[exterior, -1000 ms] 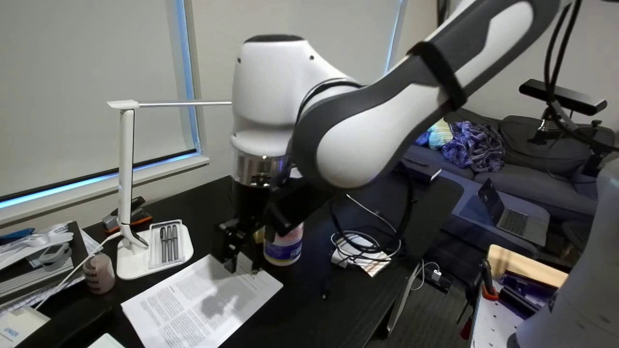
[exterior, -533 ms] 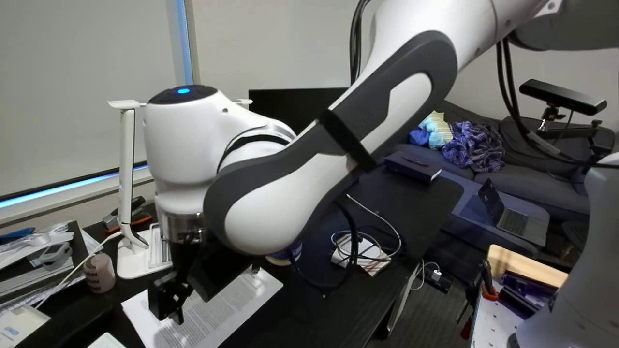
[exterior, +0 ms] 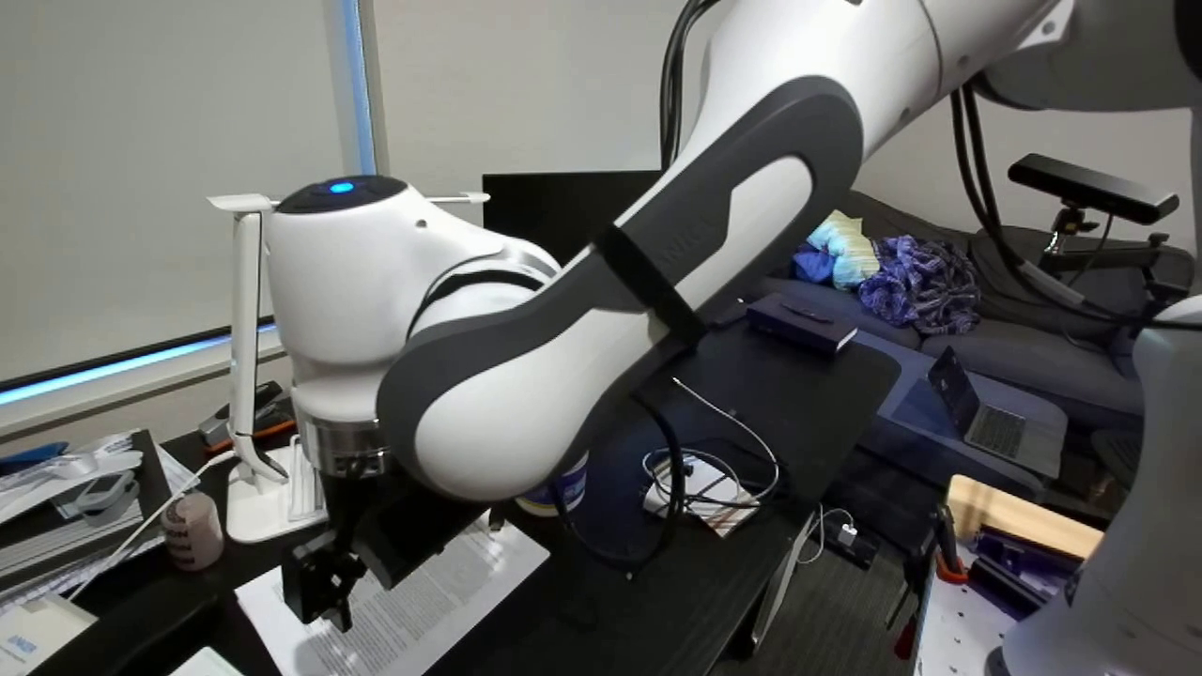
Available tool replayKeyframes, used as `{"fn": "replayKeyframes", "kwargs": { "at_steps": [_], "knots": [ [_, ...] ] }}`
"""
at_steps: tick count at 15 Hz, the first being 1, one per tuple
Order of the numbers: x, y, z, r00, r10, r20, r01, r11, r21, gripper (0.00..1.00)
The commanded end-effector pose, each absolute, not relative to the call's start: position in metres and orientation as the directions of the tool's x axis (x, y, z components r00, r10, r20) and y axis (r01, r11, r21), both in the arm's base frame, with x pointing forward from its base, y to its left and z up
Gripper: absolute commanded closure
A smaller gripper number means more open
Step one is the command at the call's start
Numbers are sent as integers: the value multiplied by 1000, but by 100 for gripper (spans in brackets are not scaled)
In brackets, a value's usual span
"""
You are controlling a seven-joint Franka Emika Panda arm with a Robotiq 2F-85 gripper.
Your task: Pick up the white box from the table and move it to the right
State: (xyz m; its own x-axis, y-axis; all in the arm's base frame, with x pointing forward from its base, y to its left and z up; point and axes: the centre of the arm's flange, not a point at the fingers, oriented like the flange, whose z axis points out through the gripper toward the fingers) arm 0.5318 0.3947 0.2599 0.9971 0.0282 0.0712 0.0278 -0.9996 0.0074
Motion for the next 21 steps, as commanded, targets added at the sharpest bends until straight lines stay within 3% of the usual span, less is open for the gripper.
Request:
{"fn": "replayKeyframes", "kwargs": {
  "at_steps": [1,9,21],
  "knots": [
    [551,409,239,998,32,47,32,-999,0,0],
    [594,442,193,994,113,-5,114,-993,13,0],
    [606,477,152,989,144,-33,146,-986,79,0]
  ]
}}
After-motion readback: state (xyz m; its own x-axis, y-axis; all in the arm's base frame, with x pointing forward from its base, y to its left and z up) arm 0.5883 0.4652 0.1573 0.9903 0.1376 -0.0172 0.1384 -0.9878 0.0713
